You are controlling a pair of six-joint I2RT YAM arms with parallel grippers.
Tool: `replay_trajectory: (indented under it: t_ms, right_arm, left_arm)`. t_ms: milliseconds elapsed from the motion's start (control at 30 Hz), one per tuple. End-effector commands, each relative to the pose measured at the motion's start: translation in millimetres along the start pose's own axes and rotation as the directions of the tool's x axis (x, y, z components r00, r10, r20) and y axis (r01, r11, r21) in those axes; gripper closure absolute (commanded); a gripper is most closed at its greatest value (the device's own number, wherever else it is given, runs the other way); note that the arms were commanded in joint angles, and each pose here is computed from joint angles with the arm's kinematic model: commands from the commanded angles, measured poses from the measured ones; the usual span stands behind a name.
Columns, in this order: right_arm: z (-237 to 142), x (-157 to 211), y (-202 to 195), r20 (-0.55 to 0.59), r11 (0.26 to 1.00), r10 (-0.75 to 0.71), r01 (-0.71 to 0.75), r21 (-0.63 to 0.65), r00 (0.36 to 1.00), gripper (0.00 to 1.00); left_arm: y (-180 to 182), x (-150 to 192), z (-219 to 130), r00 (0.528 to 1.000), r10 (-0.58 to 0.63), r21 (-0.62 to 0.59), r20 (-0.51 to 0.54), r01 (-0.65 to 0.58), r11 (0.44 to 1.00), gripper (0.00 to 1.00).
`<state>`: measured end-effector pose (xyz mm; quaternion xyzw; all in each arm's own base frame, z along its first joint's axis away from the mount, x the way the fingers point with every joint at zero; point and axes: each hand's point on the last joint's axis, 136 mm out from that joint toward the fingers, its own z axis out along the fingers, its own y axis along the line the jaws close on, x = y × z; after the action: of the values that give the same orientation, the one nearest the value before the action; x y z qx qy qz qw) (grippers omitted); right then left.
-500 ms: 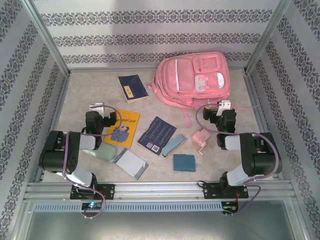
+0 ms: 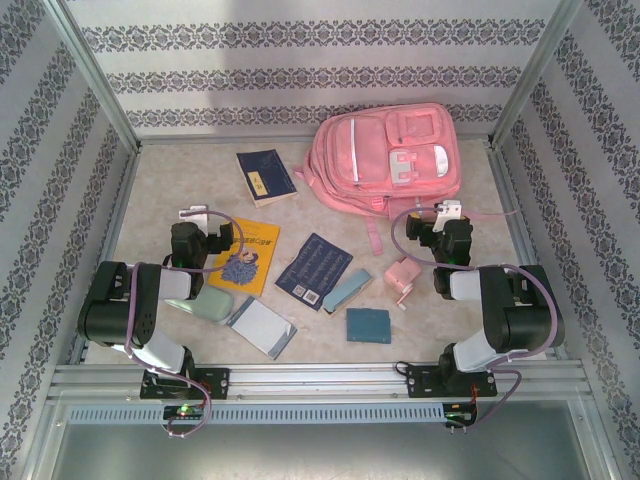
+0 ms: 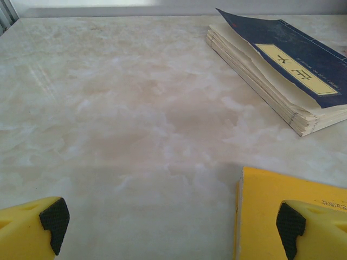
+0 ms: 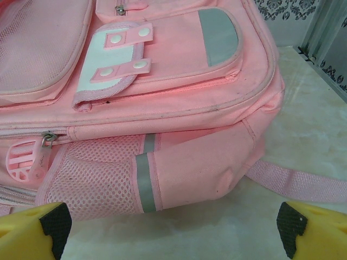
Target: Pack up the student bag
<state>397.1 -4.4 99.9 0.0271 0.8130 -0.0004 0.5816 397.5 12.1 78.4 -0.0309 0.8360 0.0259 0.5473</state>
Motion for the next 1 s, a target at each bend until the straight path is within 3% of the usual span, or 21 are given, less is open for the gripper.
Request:
replay_trajectory:
  t_ms: [0, 400, 533, 600, 667, 800, 900, 967]
  right_arm:
    - [-2.0, -6.1, 2.4, 0.022, 1.0, -0.014, 0.014, 0.001, 1.0, 0.02]
    - [-2.0, -9.3, 3.3, 0.035, 1.0, -0.006, 0.006, -0.007, 0.999, 0.02]
    - [-24.2, -50.1, 30.4, 0.035, 0.991, -0.082, 0.085, -0.102, 0.996, 0.02]
    - [-46.8, -94.3, 36.1, 0.144, 0.996, -0.018, 0.03, -0.081, 0.989, 0.02]
    - [-66.3, -131.0, 58.3, 0.127, 0.991, -0.013, 0.03, -0.132, 0.992, 0.02]
    - [-117.4, -174.3, 116.5, 0.108, 0.961, -0.111, 0.134, -0.24, 0.988, 0.02]
    - [-159.1, -193.2, 153.7, 0.139, 0.927, -0.197, 0.23, -0.295, 0.971, 0.02]
    - [-176.2, -201.3, 153.4, 0.092, 0.95, -0.205, 0.22, -0.222, 0.975, 0.02]
  left_arm:
    - [2.9, -5.4, -1.4, 1.0, 0.011, -0.014, 0.017, -0.011, 1.0, 0.01]
    - [1.2, -15.7, -2.1, 1.0, 0.019, -0.008, 0.0, -0.019, 1.0, 0.01]
    - [11.3, -74.8, -20.6, 0.993, -0.075, -0.081, -0.09, 0.068, 0.994, 0.01]
    - [-2.4, -103.9, -32.8, 0.982, -0.173, -0.028, -0.078, 0.171, 0.985, 0.01]
    - [-28.6, -129.1, -54.3, 0.985, -0.148, 0.017, -0.083, 0.15, 0.989, 0.01]
    - [-82.7, -156.0, -107.5, 0.995, -0.044, 0.134, -0.086, 0.055, 0.989, 0.01]
    - [-101.5, -168.9, -146.3, 0.988, -0.115, 0.244, -0.1, 0.136, 0.96, 0.01]
    - [-96.5, -169.4, -164.2, 0.973, -0.188, 0.23, -0.134, 0.215, 0.949, 0.01]
